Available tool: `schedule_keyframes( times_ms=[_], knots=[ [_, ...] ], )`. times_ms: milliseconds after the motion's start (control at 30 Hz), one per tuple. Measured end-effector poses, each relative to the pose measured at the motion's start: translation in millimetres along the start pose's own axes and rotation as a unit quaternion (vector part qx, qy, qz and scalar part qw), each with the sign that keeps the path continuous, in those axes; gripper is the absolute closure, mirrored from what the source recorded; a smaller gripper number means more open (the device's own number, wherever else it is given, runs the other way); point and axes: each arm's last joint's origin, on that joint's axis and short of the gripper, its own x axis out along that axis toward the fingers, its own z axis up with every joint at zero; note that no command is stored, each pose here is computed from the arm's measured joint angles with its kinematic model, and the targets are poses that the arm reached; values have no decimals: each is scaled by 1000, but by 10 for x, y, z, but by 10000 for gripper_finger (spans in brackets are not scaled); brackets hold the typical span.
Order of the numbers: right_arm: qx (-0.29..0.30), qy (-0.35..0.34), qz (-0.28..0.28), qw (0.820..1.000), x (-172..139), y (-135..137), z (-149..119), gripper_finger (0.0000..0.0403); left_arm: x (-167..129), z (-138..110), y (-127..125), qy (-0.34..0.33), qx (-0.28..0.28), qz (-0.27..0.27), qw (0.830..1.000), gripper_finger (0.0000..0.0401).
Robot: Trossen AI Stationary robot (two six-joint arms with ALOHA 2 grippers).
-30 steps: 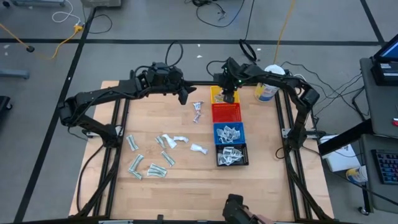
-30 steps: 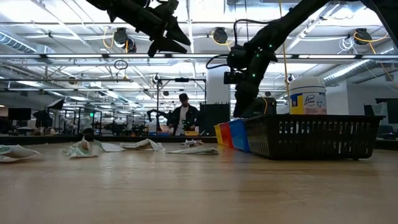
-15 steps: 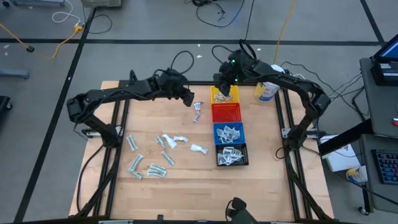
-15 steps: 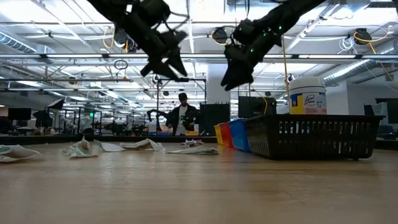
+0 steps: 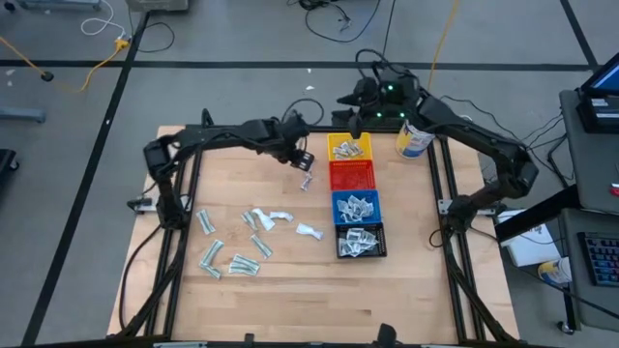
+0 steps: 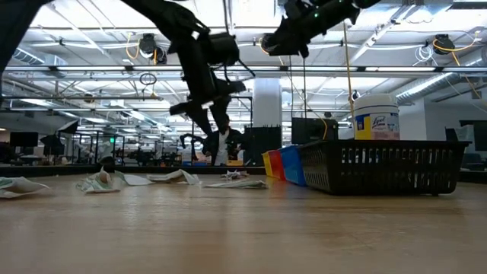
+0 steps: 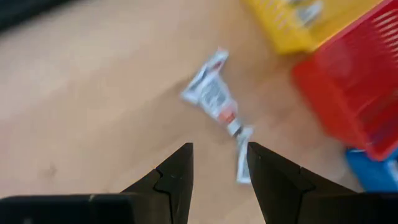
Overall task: Pick & Place First Aid Supplies
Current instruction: Put the orange ointment pack into the yellow bin
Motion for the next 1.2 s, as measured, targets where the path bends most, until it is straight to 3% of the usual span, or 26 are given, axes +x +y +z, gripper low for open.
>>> schedule_keyframes(
  times_ms=[300, 567, 700, 1200],
  knots=[
    [-20, -33, -17, 999, -248, 64, 134, 190, 459, -148, -187, 82, -60, 17, 995, 253],
    [-30, -36, -18, 999, -284, 74, 149, 190, 667, -276, -410, 72, -47, -6, 996, 302],
    [-30, -36, -17, 999, -283, 75, 148, 190, 713, -334, -410, 75, -44, 23, 996, 319],
    [-28, -36, 3, 999, -283, 86, 147, 190, 970, -421, -432, 94, -37, 29, 994, 325]
  ],
)
